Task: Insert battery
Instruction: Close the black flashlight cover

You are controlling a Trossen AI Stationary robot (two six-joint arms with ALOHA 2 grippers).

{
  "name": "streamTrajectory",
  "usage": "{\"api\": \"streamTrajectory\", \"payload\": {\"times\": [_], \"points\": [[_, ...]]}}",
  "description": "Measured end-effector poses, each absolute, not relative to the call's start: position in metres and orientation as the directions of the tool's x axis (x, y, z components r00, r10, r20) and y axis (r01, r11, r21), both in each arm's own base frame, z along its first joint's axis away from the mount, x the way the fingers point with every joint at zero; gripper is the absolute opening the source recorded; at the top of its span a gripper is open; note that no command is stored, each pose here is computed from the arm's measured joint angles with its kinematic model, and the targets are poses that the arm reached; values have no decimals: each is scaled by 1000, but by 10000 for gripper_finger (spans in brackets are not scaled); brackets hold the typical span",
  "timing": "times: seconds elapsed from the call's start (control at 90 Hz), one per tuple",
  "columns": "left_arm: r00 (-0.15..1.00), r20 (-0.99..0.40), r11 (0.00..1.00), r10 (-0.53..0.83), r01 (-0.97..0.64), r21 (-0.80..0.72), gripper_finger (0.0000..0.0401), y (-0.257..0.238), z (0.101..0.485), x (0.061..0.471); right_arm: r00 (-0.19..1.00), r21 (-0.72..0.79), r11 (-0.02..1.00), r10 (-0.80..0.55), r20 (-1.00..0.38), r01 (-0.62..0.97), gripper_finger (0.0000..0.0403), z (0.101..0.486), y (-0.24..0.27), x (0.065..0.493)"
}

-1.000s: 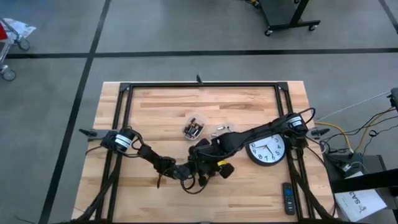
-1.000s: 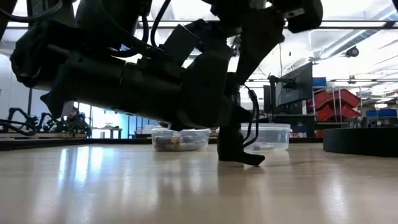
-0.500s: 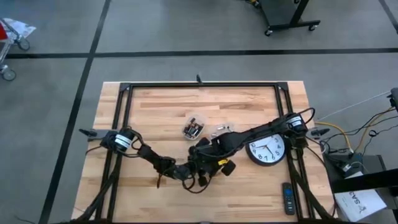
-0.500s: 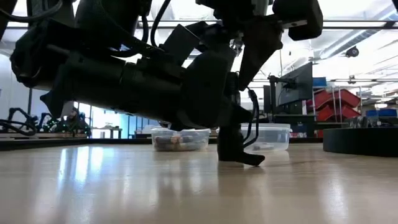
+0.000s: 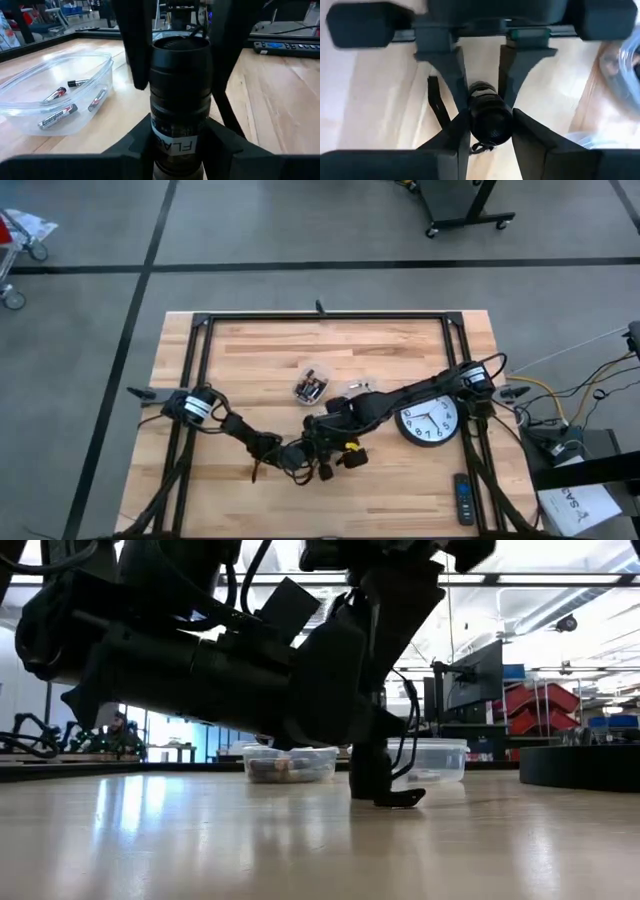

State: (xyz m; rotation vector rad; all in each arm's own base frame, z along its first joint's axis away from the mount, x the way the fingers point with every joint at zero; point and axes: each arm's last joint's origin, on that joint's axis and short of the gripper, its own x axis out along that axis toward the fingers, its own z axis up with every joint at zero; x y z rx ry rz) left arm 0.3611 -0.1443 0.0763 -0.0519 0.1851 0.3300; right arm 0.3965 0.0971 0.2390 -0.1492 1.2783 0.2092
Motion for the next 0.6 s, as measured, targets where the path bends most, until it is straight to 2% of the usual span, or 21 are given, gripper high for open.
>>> {"api": "streamTrajectory", "payload": {"times": [0.144,0.256,0.367,0.422,0.489,0.6], "points": [[930,-188,945,317,-326,-21,97,-144,76,361,277,53,994,78,-958,-97,102,239,97,397],[930,-187,945,316,-326,-22,97,-144,77,361,283,110,989,79,-956,96,89,239,97,398],[931,-187,946,313,-323,-26,97,-145,77,361,288,197,901,85,-954,387,93,239,94,399],[931,-187,946,313,-323,-25,97,-145,77,361,289,222,853,88,-953,473,106,239,94,399],[930,-188,945,316,-326,-23,97,-145,77,361,291,237,844,101,-951,482,128,239,93,400],[929,-188,945,318,-327,-22,97,-144,77,361,305,222,911,114,-945,347,164,241,92,401]]}}
